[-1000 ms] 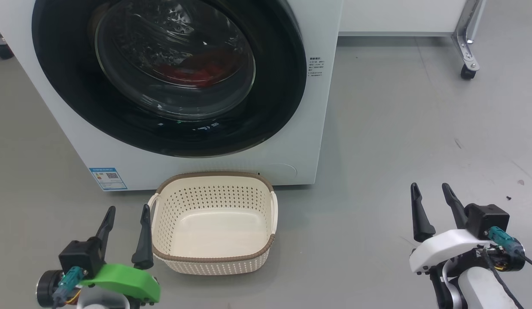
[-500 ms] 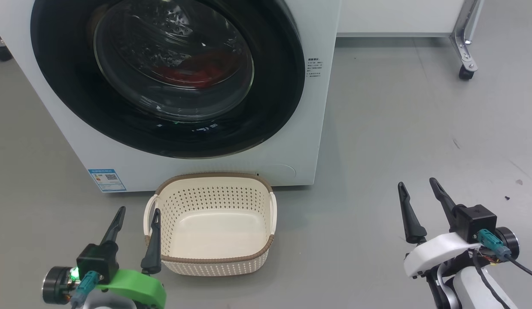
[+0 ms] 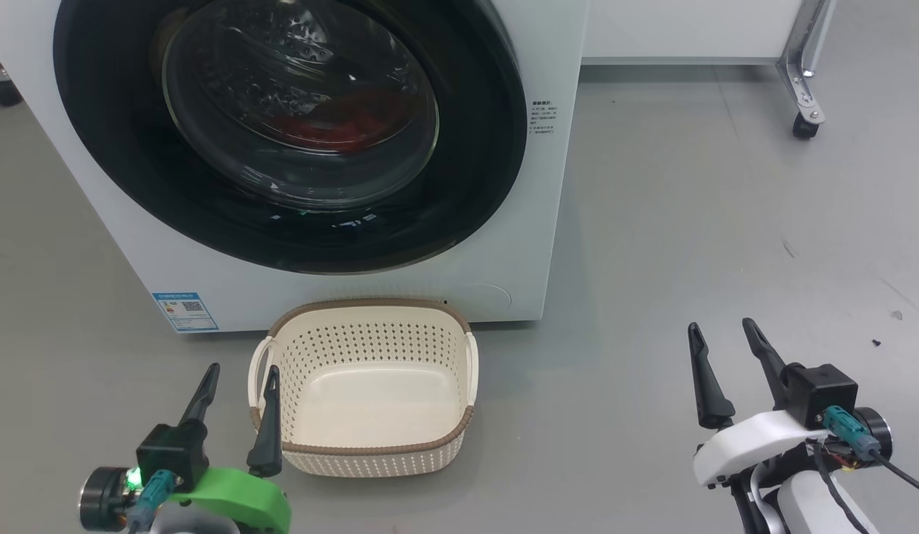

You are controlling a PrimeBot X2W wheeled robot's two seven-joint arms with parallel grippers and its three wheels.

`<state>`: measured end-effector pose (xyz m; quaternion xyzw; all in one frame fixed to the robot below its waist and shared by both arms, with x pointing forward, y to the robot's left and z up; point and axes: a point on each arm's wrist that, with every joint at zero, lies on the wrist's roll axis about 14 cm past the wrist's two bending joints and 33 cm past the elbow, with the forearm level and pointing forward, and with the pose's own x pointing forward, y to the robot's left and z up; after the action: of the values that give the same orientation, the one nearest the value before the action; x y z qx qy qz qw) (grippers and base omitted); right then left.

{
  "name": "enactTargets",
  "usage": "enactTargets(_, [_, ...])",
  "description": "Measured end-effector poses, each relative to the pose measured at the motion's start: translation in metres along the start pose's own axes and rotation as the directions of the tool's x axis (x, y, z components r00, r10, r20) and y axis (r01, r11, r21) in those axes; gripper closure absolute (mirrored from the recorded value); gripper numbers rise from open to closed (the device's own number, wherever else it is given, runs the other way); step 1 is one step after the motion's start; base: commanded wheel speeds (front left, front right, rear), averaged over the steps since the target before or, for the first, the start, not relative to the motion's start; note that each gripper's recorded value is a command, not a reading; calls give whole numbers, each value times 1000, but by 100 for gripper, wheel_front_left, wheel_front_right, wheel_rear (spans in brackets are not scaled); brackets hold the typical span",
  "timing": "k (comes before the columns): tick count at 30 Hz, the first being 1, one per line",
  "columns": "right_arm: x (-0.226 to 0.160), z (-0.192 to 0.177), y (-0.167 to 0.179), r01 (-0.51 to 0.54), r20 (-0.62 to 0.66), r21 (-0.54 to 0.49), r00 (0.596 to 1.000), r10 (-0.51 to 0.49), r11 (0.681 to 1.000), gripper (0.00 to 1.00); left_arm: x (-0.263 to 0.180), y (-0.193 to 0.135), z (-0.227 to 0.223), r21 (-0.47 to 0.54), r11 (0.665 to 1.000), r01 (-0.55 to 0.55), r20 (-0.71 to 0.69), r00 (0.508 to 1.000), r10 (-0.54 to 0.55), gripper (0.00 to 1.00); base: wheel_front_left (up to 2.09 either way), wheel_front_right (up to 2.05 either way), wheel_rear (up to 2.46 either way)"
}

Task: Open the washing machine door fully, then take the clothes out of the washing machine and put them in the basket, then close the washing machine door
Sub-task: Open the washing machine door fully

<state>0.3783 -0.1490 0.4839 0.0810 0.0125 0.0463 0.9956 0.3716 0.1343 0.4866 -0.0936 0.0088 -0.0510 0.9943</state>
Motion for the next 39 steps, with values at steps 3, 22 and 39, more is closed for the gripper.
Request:
enactTargets(3, [-2,-3,1,4,-6,10,1000,-4,1000,0,0,1,-1,-1,1000,-3,-2,1000,3,0,0,0,0])
enactTargets(22, [0,-3,2,-2,-3,-5,1000,2,1000,100,0,4,-4,-2,1000,-14,-11,1000,14,0,0,0,0])
enactTargets(39, [1,0,0,0,7,14,1000,0,1000,100,-1,5,-4,-6,1000,-22,-12,1000,22,0,0,0,0])
